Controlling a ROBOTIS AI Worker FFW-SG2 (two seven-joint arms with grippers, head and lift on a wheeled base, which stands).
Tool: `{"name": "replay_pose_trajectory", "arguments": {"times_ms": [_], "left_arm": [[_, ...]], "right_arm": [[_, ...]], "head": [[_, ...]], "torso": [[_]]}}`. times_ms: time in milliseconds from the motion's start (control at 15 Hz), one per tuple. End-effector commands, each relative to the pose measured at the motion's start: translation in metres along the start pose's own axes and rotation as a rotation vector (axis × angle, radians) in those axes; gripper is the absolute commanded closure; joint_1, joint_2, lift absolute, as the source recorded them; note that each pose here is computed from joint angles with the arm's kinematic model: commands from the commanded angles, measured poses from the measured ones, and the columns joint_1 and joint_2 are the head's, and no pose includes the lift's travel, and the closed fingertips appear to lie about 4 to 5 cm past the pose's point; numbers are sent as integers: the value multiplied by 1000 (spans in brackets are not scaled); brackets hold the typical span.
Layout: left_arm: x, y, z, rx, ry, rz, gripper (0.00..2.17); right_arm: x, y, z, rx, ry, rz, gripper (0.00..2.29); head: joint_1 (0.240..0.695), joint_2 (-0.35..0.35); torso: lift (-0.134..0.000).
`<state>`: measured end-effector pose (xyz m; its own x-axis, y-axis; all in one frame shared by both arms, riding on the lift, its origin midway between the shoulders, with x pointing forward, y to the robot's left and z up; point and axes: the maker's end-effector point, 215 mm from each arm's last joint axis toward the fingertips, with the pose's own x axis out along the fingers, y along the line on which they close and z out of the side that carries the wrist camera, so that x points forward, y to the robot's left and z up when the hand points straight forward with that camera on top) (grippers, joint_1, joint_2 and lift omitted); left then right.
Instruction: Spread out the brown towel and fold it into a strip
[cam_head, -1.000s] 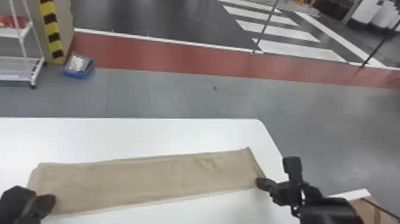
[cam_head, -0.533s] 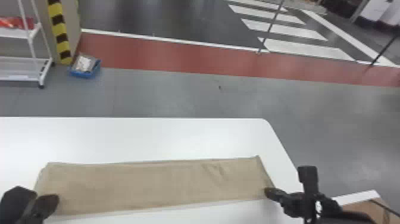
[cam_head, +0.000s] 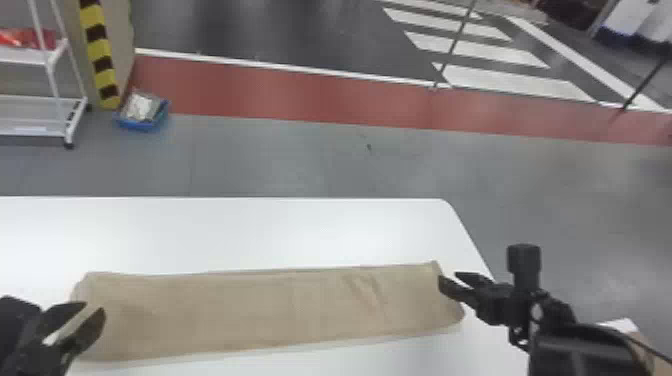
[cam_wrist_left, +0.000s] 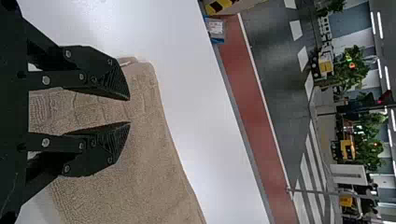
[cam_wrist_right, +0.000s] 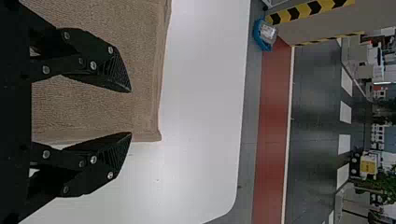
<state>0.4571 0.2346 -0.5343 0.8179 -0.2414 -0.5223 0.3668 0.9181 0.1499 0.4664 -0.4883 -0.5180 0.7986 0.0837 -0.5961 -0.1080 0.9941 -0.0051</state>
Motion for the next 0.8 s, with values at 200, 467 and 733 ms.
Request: {"name": "replay_pose_trajectory", "arguments": {"times_ms": [200, 467, 733], "left_arm": [[3, 41, 5, -117, 39, 19, 208], [2, 51, 5, -135, 54, 24, 208], [7, 45, 6, -139, 69, 12, 211]], "right_arm": [[6, -1, 21, 52, 11, 22, 87], [1, -11, 26, 67, 3, 12, 56], [0, -19, 35, 59, -2, 4, 83]], "head": [[695, -271], [695, -247], [695, -252]], "torso": [[0], [0], [0]]}}
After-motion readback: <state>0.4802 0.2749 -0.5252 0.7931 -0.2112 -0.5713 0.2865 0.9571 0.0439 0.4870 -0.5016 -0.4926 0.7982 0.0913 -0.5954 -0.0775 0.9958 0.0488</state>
